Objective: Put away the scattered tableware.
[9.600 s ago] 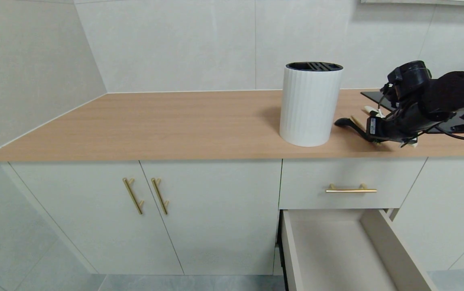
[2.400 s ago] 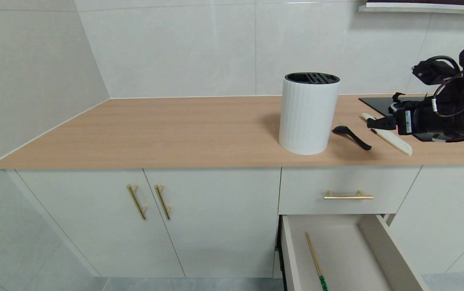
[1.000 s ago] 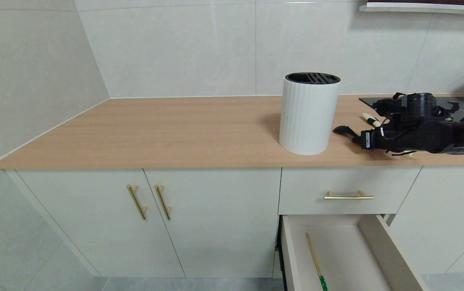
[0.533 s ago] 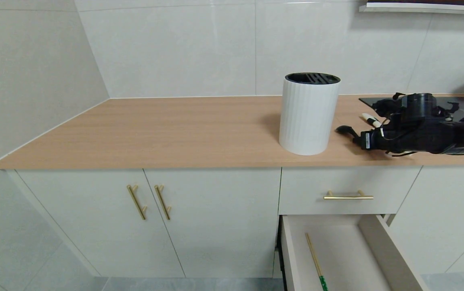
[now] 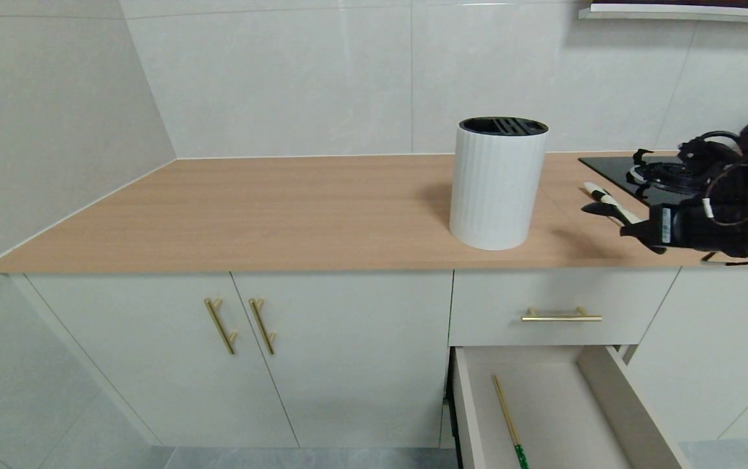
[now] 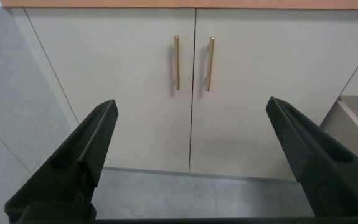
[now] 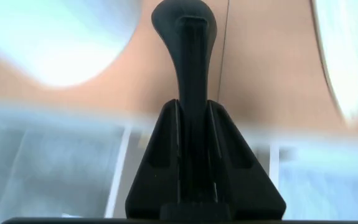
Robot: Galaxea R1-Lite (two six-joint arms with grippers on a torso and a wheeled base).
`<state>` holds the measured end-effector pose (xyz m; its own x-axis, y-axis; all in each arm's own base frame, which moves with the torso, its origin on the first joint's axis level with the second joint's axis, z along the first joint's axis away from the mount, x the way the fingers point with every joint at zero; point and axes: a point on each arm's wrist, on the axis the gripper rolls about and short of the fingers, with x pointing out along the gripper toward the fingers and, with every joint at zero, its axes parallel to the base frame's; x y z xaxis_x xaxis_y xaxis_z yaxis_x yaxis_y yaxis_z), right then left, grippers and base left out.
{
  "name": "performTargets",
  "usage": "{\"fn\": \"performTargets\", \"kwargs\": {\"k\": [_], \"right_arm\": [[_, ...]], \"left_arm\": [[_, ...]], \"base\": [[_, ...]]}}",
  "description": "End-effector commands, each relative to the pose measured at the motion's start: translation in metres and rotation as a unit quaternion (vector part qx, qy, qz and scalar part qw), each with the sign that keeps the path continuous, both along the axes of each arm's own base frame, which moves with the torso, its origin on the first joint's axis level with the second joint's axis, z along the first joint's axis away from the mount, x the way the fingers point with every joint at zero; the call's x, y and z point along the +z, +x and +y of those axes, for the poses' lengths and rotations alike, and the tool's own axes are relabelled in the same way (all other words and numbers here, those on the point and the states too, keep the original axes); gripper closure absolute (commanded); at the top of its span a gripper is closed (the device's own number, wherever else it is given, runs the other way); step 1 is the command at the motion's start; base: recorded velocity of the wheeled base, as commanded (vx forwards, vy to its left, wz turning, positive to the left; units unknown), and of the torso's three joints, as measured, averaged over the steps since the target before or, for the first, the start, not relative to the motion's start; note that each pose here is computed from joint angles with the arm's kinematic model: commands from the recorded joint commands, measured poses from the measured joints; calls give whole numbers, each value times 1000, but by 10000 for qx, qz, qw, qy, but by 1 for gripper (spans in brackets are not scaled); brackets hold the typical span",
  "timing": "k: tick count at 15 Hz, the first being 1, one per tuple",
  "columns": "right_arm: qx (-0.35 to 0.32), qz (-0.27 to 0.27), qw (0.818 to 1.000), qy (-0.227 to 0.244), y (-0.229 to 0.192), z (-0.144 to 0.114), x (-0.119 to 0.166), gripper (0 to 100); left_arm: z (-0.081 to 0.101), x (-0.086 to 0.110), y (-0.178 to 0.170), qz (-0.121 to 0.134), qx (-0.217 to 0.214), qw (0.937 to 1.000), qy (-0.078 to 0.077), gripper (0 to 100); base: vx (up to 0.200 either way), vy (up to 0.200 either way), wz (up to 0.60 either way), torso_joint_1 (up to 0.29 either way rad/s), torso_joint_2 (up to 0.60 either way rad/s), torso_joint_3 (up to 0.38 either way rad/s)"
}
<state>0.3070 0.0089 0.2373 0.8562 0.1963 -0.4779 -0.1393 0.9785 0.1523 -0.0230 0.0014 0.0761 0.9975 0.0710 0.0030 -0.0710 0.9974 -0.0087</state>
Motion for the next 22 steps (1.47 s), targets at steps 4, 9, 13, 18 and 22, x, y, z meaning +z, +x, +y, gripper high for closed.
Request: {"fn": "performTargets", "kwargs": {"k": [4, 9, 13, 18, 22], "right_arm": [[45, 547, 9984, -138, -124, 9, 6, 100], [18, 1865, 9819, -324, -153, 7, -27, 100], [171, 2911, 9549, -561, -122, 19, -69, 100], [52, 3283, 9416, -749, -96, 31, -108, 100], [-310, 3455, 9328, -978, -86, 55, -127, 100]], "left_arm": [[0, 0, 0, -1, -3, 10000, -3, 0], [0, 0, 0, -1, 5, 10000, -3, 0], [0, 0, 0, -8, -3, 10000, -3, 0], [0, 0, 0, -1, 5, 10000, -3, 0], [0, 0, 0, -1, 5, 10000, -3, 0]], "base": [[0, 0, 0, 0, 0, 0], [0, 0, 0, 0, 0, 0], [0, 0, 0, 0, 0, 0], [0, 0, 0, 0, 0, 0], [0, 0, 0, -113, 353, 233]]}}
